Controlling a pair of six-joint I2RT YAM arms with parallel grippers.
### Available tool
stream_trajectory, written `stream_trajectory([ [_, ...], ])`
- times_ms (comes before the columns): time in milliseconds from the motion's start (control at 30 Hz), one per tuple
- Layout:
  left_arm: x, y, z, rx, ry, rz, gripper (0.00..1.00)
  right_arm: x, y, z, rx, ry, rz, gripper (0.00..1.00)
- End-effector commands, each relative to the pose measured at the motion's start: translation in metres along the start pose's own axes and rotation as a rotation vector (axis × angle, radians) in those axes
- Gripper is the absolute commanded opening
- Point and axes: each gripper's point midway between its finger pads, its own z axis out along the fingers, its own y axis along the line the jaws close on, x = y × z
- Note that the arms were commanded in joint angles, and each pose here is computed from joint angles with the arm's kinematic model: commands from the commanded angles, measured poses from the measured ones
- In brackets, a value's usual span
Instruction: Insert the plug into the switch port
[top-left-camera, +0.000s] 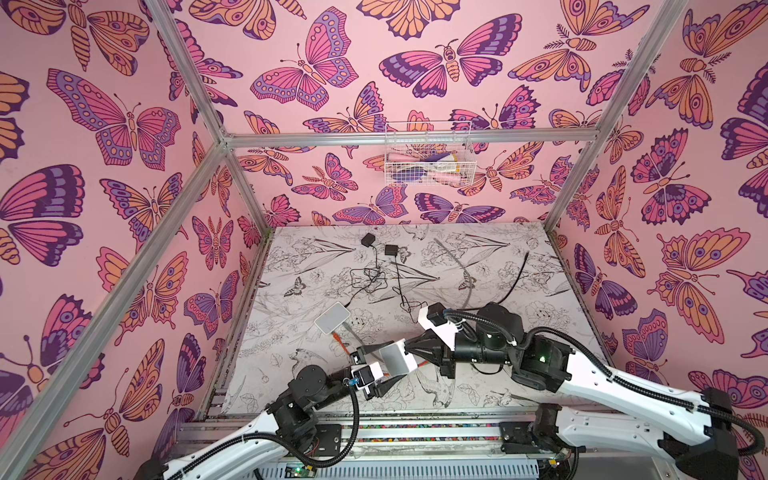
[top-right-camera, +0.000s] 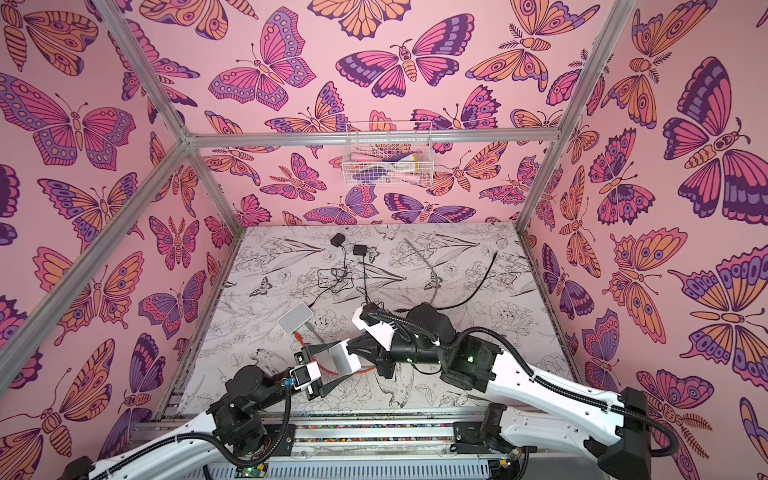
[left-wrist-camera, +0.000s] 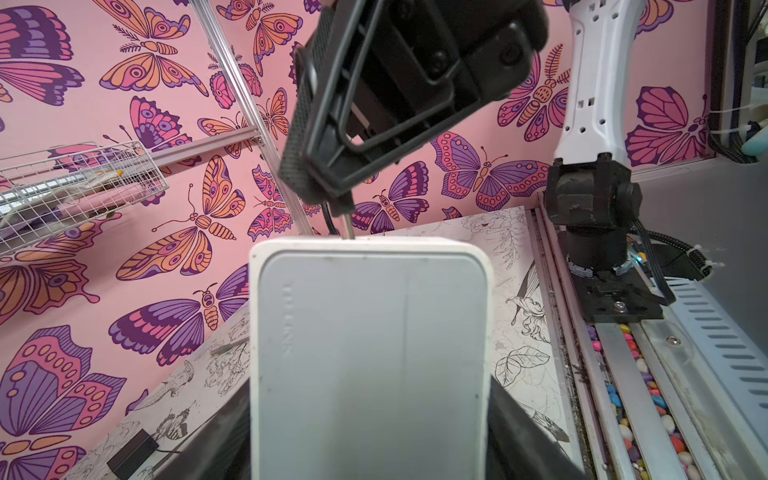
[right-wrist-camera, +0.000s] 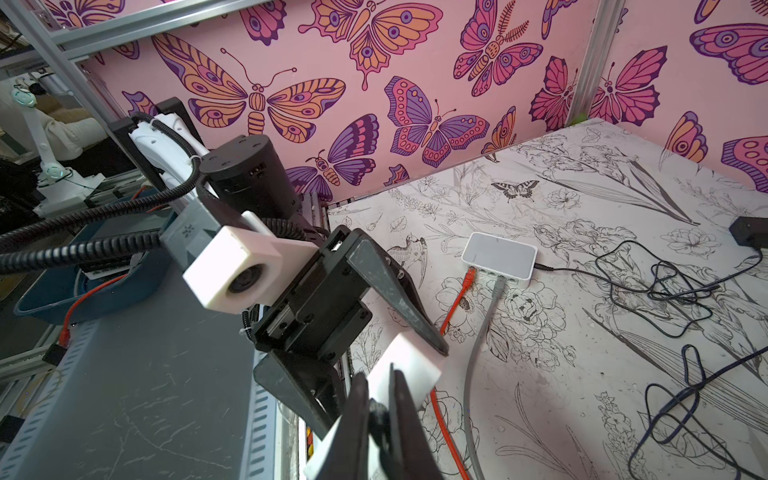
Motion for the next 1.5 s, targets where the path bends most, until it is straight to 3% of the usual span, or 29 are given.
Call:
stream_trajectory([
  [0, -0.013, 0.003, -0.001, -0.015, -0.053, 0.0, 0.0, -0.007, 0.0, 0.0, 0.013, -0.006, -0.024, 0.0],
  [633, -0.019, 0.009, -0.006, -0.05, -0.068, -0.016, 0.0, 0.013, -0.005, 0.013, 0.108, 0.082, -0.082, 0.0],
  [900, -0.02, 0.004, -0.009, -0.031, -0.089, 0.016, 0.0, -0.013, 0.011, -0.009, 0.064, -0.034, -0.093, 0.0],
  [1167, -0.039, 0.005, -0.014, -0.054, -0.144, 0.17, 0.0, -0.041, 0.032, -0.042, -0.005, -0.175, -0.105, 0.0],
  [1333, -0.062, 0.003, -0.014, -0.076, -0.183, 0.328, 0.0, -0.047, 0.039, -0.046, -0.036, -0.181, -0.112, 0.0],
  [1467, -0.074, 0.002, -0.015, -0.083, -0.208, 0.382, 0.0, -0.051, 0.046, -0.045, -0.073, -0.177, -0.12, 0.0],
])
